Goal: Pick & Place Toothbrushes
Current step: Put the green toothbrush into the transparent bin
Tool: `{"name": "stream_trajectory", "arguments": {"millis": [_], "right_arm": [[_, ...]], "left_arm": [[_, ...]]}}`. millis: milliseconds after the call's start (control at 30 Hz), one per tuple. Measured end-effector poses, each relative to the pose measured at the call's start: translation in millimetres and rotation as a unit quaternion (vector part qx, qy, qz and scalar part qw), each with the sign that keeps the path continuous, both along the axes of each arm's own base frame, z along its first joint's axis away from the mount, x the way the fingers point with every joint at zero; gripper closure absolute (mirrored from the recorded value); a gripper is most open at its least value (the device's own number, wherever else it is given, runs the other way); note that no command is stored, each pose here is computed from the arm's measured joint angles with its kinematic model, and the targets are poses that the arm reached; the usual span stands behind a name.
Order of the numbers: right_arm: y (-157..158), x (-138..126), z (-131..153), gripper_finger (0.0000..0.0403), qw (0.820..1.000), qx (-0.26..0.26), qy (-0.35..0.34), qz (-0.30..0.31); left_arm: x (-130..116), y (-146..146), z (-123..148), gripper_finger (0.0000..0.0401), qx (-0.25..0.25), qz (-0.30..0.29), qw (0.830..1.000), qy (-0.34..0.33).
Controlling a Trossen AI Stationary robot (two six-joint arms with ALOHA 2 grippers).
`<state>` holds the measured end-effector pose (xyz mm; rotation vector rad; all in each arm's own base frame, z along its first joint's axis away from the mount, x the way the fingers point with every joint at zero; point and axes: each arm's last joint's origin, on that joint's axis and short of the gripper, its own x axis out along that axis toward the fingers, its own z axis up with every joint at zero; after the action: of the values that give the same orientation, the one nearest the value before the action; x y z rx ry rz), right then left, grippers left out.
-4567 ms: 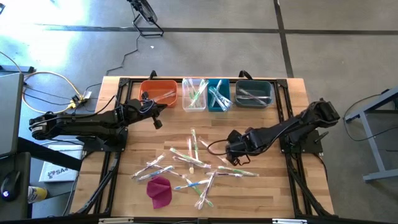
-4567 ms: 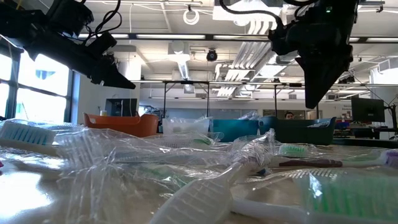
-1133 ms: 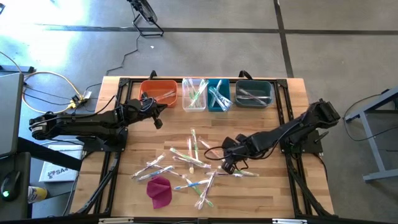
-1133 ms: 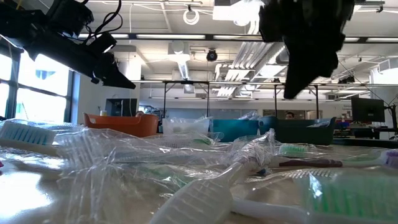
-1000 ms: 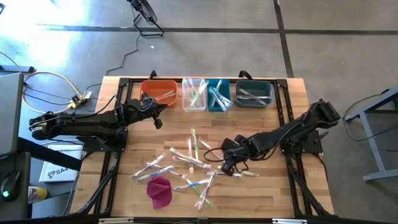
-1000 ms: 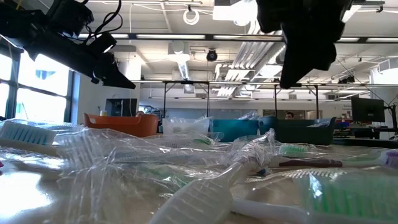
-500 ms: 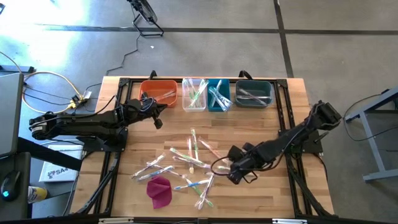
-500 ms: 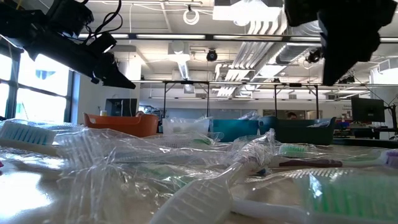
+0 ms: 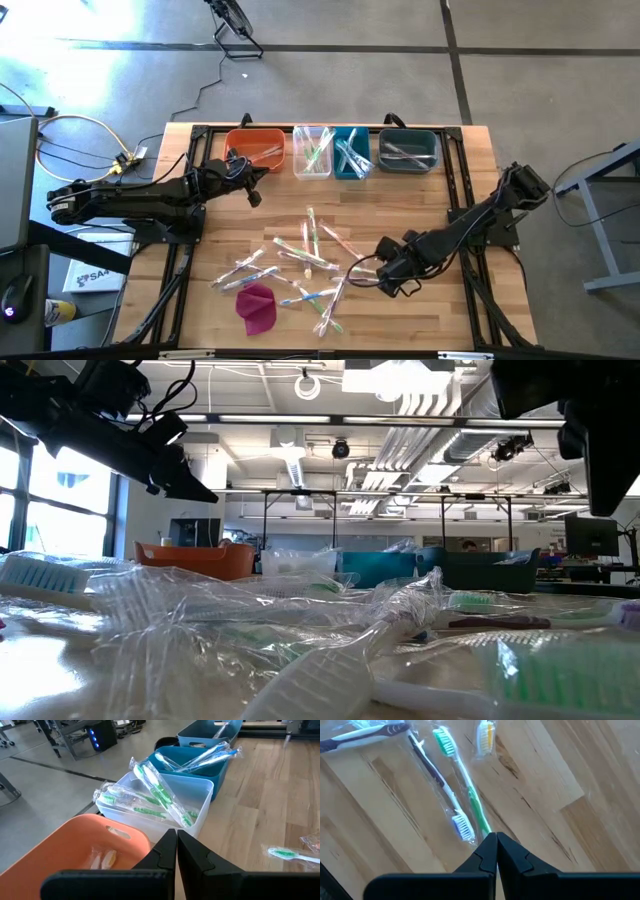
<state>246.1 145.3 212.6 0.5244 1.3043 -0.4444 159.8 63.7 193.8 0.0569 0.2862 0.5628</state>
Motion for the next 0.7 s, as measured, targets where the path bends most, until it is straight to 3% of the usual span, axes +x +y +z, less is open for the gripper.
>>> {"name": "stream_trajectory", "arguments": {"millis": [133, 433, 700], "right_arm": [[0.2, 0.4, -0.9, 0.0388, 1.0, -0.003, 0.001, 0.009], [4.6, -0.3, -7.0, 0.031, 0.999, -0.014, 0.014, 0.033], [10.8, -7.5, -13.9, 0.0275, 0.999, -0.031, 0.008, 0.041]], "left_arm": [[0.0, 0.0, 0.0, 0.0392, 0.0, 0.0, 1.0, 0.0], [0.0, 0.0, 0.0, 0.0392, 0.0, 0.0, 1.0, 0.0], [0.0, 0.0, -0.1, 0.0392, 0.0, 0.0, 1.0, 0.0]]}}
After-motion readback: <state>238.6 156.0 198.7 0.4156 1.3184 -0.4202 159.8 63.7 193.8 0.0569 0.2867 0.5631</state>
